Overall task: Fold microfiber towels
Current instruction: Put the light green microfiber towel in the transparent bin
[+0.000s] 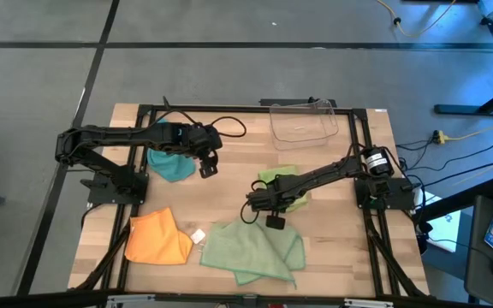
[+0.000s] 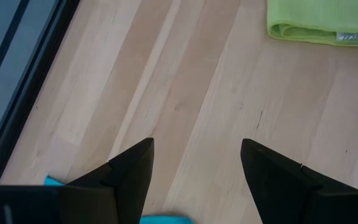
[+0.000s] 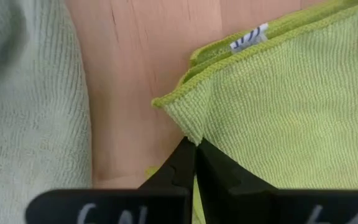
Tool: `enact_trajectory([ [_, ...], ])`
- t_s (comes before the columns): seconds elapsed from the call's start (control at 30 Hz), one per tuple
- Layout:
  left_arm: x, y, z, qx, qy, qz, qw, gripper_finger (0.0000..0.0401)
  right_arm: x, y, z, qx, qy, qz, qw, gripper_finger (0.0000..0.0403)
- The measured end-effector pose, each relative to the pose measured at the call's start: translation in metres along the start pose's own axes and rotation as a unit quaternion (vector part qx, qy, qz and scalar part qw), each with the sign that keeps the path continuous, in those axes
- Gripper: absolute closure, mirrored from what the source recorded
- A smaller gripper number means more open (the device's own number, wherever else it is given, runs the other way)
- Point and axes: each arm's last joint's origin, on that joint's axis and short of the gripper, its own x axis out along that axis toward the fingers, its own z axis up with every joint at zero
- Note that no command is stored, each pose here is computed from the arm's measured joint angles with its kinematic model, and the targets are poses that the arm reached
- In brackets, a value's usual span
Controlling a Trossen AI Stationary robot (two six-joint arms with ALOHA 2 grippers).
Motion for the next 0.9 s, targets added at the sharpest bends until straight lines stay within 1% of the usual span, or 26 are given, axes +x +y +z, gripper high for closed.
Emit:
enact_trajectory([
  [0.23, 0.0, 0.0, 0.0, 0.0, 0.0, 0.0, 1.0, 0.0166, 0.0, -0.001, -0.001, 0.007, 0.007, -0.003, 1.0, 0.0385],
  [0.33, 0.0, 0.0, 0.0, 0.0, 0.0, 0.0, 1.0, 0.0166, 0.0, -0.001, -0.001, 0.009, 0.008, -0.003, 1.0, 0.037],
  [0.5, 0.0, 0.0, 0.0, 0.0, 0.0, 0.0, 1.0, 0.0166, -0.005, -0.001, -0.002, 0.009, 0.003, -0.001, 1.0, 0.0333],
  [0.63, 0.0, 0.0, 0.0, 0.0, 0.0, 0.0, 1.0, 0.0166, -0.018, -0.004, -0.005, 0.011, -0.011, 0.002, 1.0, 0.0307],
  [0.7, 0.0, 0.0, 0.0, 0.0, 0.0, 0.0, 1.0, 0.0166, -0.03, -0.007, -0.008, 0.015, -0.019, 0.002, 1.0, 0.0297],
  [0.8, 0.0, 0.0, 0.0, -0.001, 0.0, 0.0, 1.0, 0.0166, -0.052, -0.012, -0.021, 0.015, -0.012, -0.003, 1.0, 0.0287],
  [0.9, 0.0, 0.0, 0.0, 0.0, 0.0, 0.0, 1.0, 0.0166, -0.073, -0.016, -0.032, 0.008, -0.031, -0.025, 0.999, 0.0286],
])
